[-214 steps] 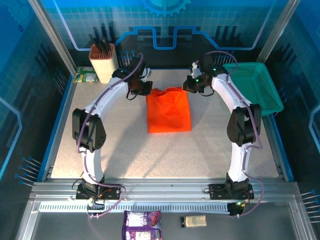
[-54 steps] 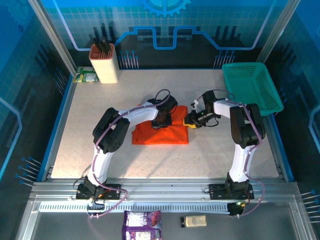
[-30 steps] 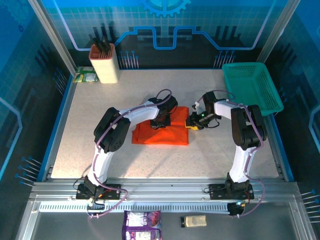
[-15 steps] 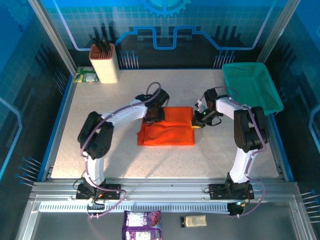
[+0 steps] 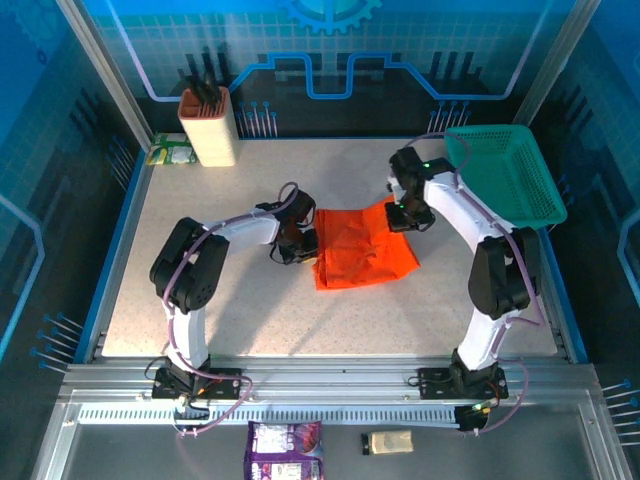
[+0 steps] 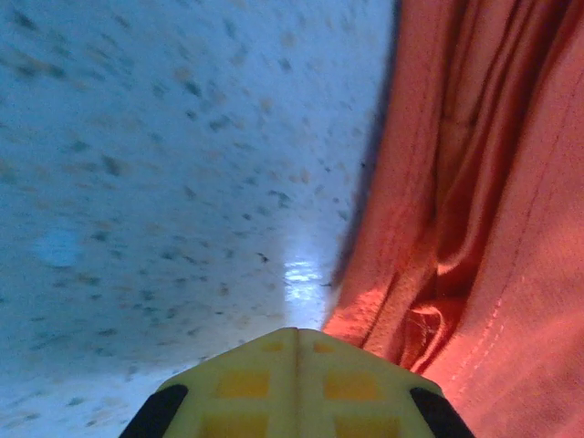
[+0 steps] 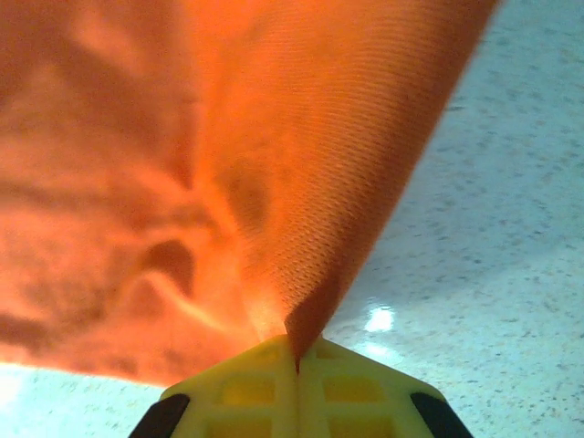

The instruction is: Fold the inside-out t-shirt

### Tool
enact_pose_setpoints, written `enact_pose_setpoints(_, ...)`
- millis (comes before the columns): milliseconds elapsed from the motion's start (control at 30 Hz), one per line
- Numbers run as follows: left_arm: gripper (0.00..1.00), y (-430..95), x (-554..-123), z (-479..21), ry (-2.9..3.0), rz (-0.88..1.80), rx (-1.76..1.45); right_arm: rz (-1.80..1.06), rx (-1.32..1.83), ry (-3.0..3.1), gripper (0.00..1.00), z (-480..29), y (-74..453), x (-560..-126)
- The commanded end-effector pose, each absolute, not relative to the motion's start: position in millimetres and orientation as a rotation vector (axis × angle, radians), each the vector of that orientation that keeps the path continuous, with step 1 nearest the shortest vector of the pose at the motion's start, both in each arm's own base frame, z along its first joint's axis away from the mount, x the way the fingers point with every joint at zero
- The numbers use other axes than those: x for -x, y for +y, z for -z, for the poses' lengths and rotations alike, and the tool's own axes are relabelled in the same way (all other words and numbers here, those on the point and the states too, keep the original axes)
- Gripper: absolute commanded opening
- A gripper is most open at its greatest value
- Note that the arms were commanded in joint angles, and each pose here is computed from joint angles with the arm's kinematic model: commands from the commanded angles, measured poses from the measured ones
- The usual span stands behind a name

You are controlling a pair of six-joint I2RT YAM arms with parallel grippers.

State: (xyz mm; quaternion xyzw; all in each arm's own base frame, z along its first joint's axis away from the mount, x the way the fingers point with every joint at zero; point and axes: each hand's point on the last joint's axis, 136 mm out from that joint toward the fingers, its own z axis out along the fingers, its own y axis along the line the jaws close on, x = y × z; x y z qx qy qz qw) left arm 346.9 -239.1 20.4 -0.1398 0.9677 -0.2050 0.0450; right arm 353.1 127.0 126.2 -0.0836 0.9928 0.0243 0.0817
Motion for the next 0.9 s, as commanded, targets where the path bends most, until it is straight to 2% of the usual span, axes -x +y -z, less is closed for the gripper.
enact_pose_setpoints(0, 0.01, -263, -346, -15, 2.944, 0.846, 0.452, -0.089, 0.299, 3.005, 0.0, -138, 160, -333)
enact_pose_setpoints(233, 0.0, -259, -334, 4, 2.948, 0.907, 0.514, -0.518, 0.28, 2.994, 0.0, -126, 265, -323)
enact_pose_setpoints(433, 0.0, -247, -324, 18, 2.929, 0.953, 0.604, -0.833, 0.079, 2.896, 0.0, -102, 322, -338)
enact_pose_setpoints(600, 0.0, -238, -315, 27, 2.921, 0.972, 0.655, -1.022, -0.048, 2.841, 0.0, -81, 343, -349)
enact_pose_setpoints(867, 0.0, -232, -305, 35, 2.918, 0.969, 0.696, -1.039, -0.197, 2.736, 0.0, -70, 339, -362)
